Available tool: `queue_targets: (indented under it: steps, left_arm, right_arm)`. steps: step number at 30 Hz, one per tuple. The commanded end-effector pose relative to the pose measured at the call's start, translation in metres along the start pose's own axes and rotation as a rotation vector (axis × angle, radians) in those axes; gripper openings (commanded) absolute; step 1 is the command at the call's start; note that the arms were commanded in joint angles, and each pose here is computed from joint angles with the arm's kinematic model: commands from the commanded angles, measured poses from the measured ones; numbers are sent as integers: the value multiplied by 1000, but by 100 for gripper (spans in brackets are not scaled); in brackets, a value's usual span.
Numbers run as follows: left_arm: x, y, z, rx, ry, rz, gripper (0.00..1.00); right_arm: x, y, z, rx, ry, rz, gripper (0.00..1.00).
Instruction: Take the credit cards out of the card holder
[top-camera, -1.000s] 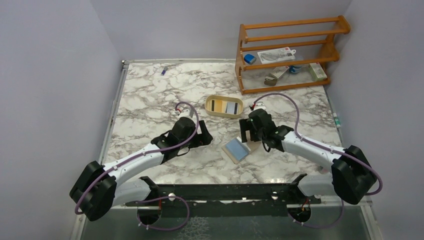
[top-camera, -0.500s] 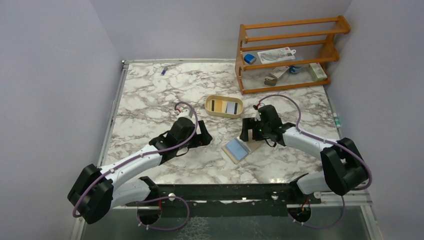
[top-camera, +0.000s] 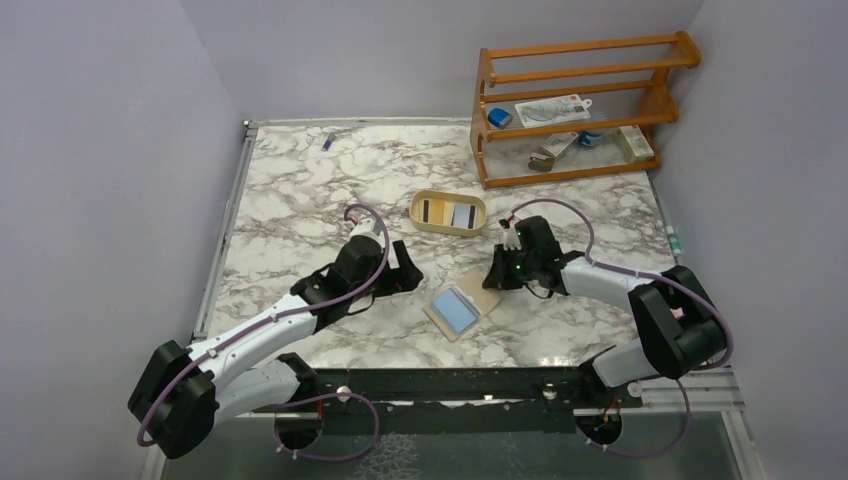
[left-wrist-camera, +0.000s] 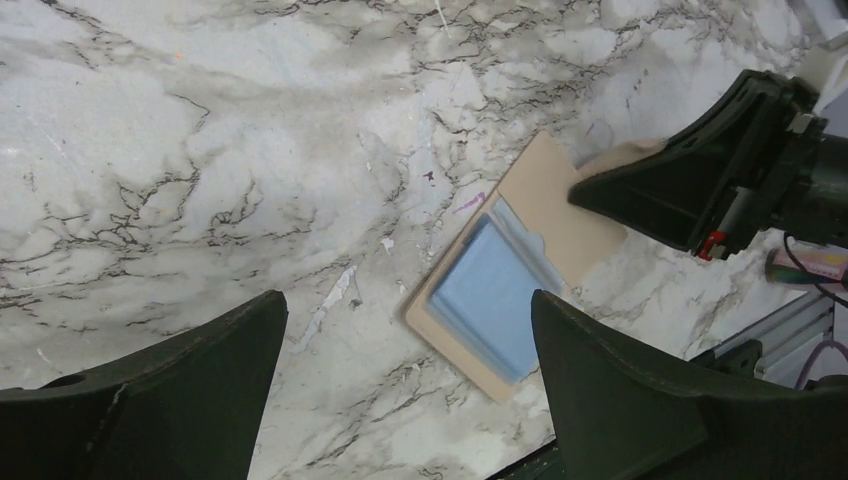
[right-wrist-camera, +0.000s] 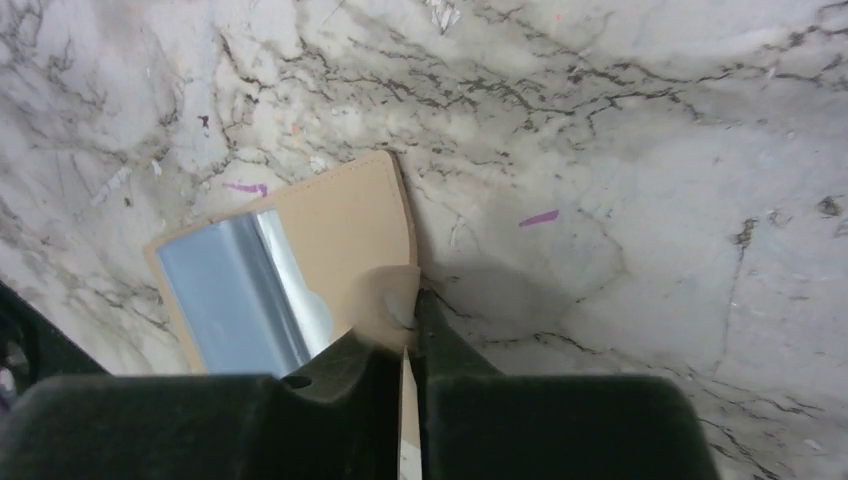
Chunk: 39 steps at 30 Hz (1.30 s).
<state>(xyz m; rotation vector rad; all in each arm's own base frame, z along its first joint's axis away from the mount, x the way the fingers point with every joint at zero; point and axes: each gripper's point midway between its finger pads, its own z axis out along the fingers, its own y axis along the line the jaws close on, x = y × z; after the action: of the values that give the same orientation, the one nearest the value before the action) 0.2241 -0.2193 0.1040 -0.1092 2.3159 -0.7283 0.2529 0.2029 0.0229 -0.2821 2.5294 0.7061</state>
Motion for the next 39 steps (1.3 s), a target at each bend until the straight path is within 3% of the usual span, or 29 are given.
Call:
queue_targets:
  steps: [1,6,11,19,27,35,37,39]
  left_arm:
    - [-7,-8,-7,43,-41,-17,92]
    - [-6,-8,-7,74,-68,-37,92]
    - [-23,-33,-20,305,-236,-118,96]
    - [-48,-41,-25,405,-415,-88,99]
    - [-61,-34,-36,478,-557,-201,99]
    - [-72,-47,-57,625,-676,-194,98]
    - [-78,-56,-73,706,-733,-171,93]
    - [-81,-64,-81,772,-748,-156,81]
  right_arm:
    - [14,16,-2,-101,36,45,2]
    - [-14,35,-18,-161,-99,106,1]
    - [-50,76,-54,-390,-333,211,1]
    - [-69,107,-85,-593,-413,259,1]
    - [-91,126,-136,-782,-569,305,1]
    - [-112,159,-175,-997,-602,281,1]
    - [-116,164,-183,-1023,-613,265,1]
    - [-119,169,-192,-1038,-620,247,1]
